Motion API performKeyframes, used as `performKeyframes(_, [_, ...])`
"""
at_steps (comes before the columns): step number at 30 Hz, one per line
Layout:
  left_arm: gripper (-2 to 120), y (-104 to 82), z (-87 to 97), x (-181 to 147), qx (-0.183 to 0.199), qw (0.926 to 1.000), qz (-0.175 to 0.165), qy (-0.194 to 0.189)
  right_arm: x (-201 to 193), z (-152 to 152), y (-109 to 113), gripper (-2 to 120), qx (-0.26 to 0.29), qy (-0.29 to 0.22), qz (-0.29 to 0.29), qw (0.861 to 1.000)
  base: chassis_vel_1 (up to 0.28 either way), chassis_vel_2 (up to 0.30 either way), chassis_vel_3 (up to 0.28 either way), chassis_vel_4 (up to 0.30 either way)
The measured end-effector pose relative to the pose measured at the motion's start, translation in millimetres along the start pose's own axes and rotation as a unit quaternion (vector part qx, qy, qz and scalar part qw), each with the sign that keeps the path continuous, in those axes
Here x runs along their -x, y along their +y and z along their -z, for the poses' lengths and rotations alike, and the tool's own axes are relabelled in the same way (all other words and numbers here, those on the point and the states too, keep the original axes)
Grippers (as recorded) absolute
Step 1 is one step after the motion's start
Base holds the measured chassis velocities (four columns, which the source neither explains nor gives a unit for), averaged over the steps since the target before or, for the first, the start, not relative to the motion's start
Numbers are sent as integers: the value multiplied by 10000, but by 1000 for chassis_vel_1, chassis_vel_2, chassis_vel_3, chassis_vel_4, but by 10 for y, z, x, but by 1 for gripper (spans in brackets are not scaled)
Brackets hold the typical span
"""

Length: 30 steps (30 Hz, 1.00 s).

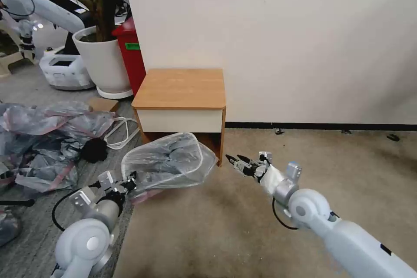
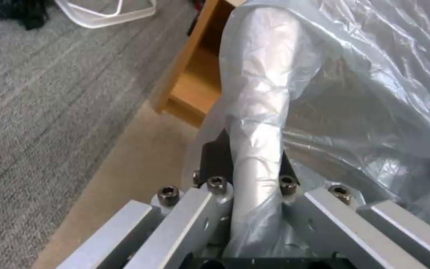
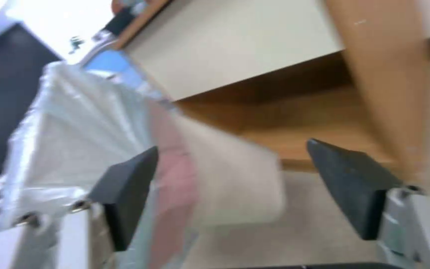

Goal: Pick up the garbage bag from the table and place it over the trash can.

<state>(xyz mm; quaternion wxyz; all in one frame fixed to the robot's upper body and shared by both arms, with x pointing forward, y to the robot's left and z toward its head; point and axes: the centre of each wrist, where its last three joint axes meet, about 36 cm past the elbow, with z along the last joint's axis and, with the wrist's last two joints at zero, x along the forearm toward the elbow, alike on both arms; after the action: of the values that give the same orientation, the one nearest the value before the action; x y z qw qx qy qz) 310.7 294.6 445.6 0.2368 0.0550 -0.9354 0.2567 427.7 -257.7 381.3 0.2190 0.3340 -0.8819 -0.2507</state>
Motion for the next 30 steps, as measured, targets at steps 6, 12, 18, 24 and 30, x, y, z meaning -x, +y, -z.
performKeyframes(6, [3,0,3,-45,113,9999,-78,-6,-14,156,-96,99,171,527,672,9962,0,0,0,0])
performKeyframes(12, [3,-9,-5,-92,187,9997,-133,-28,1,237,-166,110,178,711,734,9946,0,0,0,0])
performKeyframes(18, [3,-28,-45,-118,289,9994,-190,-43,60,233,-194,113,195,776,700,9943,0,0,0,0])
performKeyframes(24, [3,-28,-55,-124,392,9990,-213,-61,85,209,-150,112,226,836,772,9932,0,0,0,0])
performKeyframes(30, [3,-36,-100,-124,422,9989,-216,-46,143,186,-88,101,235,883,856,9921,0,0,0,0])
